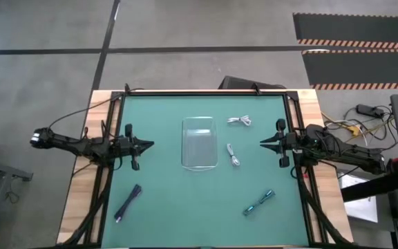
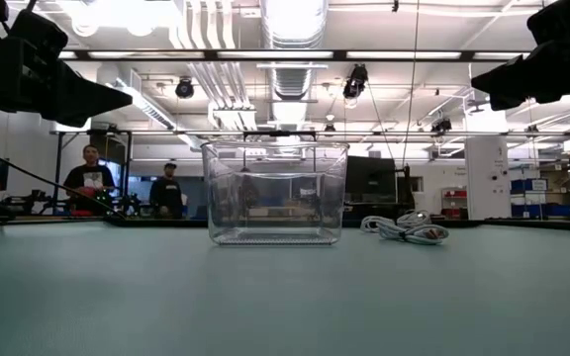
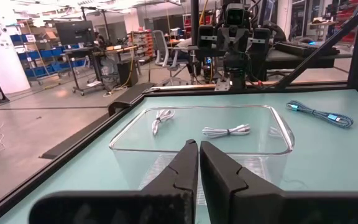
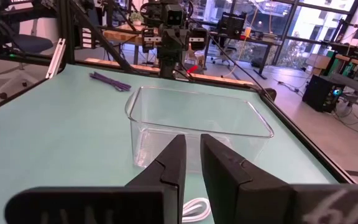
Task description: Pick and place USB-C Cables
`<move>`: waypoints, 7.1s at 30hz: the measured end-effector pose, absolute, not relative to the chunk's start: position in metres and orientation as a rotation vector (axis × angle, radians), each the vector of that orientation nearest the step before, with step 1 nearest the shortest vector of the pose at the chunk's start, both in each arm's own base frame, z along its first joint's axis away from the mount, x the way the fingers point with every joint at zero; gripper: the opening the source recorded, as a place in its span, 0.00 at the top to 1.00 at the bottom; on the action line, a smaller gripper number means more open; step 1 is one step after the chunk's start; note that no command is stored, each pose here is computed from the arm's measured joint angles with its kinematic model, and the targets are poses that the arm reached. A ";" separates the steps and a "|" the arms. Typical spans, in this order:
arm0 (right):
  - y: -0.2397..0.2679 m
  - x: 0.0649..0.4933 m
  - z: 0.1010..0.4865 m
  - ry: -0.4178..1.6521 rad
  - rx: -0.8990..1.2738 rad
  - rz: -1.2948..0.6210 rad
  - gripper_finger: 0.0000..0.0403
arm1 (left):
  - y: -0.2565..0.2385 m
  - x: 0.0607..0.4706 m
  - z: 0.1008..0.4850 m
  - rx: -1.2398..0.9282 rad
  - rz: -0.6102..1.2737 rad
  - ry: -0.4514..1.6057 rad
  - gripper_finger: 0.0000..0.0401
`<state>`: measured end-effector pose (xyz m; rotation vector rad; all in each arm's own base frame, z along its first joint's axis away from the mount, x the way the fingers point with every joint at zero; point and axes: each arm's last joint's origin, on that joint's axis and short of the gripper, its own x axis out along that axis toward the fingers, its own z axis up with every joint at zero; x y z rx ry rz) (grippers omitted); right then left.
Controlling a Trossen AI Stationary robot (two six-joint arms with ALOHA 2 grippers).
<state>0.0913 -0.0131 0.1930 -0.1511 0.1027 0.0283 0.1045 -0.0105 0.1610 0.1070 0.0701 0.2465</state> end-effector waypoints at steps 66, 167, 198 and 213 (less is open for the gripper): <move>-0.013 0.091 0.193 0.103 -0.151 0.028 0.91 | -0.010 0.105 0.161 0.107 0.247 0.070 1.00; -0.017 0.091 0.197 0.045 0.349 -0.132 0.91 | -0.009 0.100 0.196 -0.026 0.260 -0.290 1.00; -0.021 0.092 0.199 -0.008 0.384 -0.248 0.90 | -0.009 0.099 0.199 -0.010 0.265 -0.316 1.00; -0.023 0.104 0.211 -0.206 0.271 -0.207 0.91 | -0.009 0.099 0.199 -0.013 0.267 -0.322 1.00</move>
